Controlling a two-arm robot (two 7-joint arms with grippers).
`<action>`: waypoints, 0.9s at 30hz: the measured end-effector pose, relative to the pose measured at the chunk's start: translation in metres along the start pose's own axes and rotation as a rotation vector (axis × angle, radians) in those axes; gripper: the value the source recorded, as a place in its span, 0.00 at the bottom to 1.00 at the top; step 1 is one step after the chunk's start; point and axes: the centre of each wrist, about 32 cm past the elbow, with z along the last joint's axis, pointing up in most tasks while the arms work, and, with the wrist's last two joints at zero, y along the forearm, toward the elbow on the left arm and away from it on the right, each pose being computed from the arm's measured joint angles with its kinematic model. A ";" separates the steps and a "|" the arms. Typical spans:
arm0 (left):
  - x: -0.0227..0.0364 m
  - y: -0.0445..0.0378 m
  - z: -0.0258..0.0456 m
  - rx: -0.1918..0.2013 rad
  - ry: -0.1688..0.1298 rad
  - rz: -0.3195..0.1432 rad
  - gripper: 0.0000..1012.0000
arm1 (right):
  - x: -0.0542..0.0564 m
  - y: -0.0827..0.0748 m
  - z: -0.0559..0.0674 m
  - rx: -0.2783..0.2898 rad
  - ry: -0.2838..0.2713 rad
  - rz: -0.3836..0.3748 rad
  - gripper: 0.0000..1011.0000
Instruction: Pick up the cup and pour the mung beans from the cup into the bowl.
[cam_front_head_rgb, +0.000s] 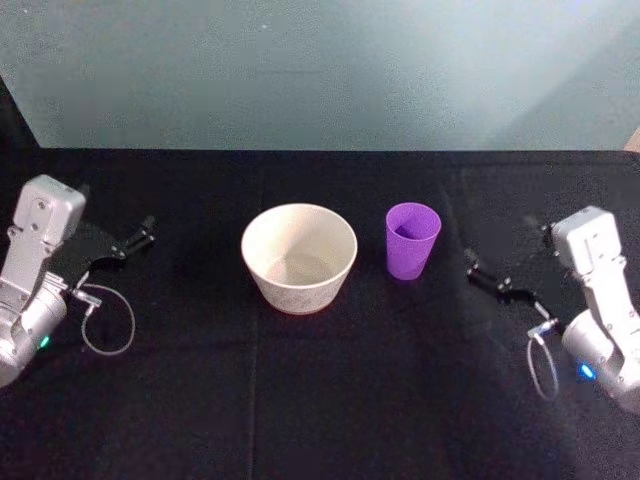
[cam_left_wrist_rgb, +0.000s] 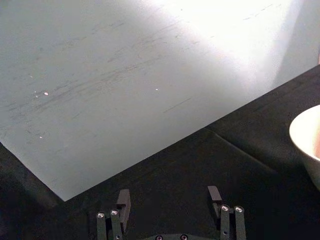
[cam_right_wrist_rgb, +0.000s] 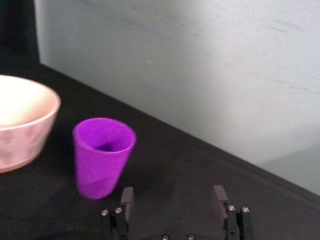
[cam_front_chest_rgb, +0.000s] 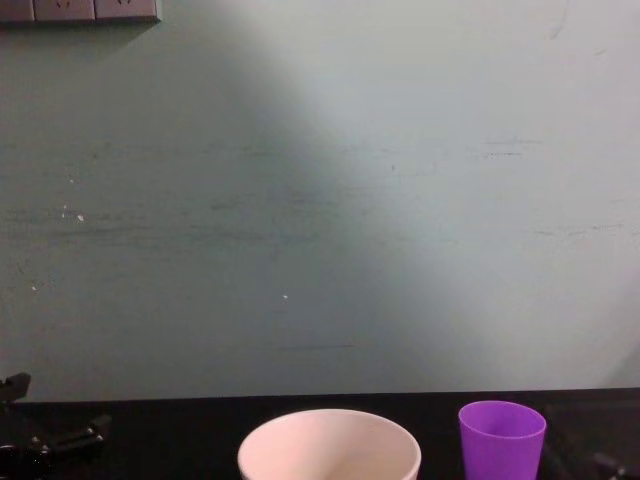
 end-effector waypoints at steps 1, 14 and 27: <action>0.0000 0.0000 0.0000 0.000 0.000 0.000 0.99 | -0.002 -0.001 0.000 -0.001 -0.001 0.004 0.99; 0.0000 0.0000 0.0000 0.000 0.000 0.000 0.99 | -0.039 0.004 -0.002 0.016 0.033 0.087 0.99; 0.0000 0.0000 0.0000 0.000 0.000 0.000 0.99 | -0.051 0.034 -0.009 0.079 0.203 0.104 0.99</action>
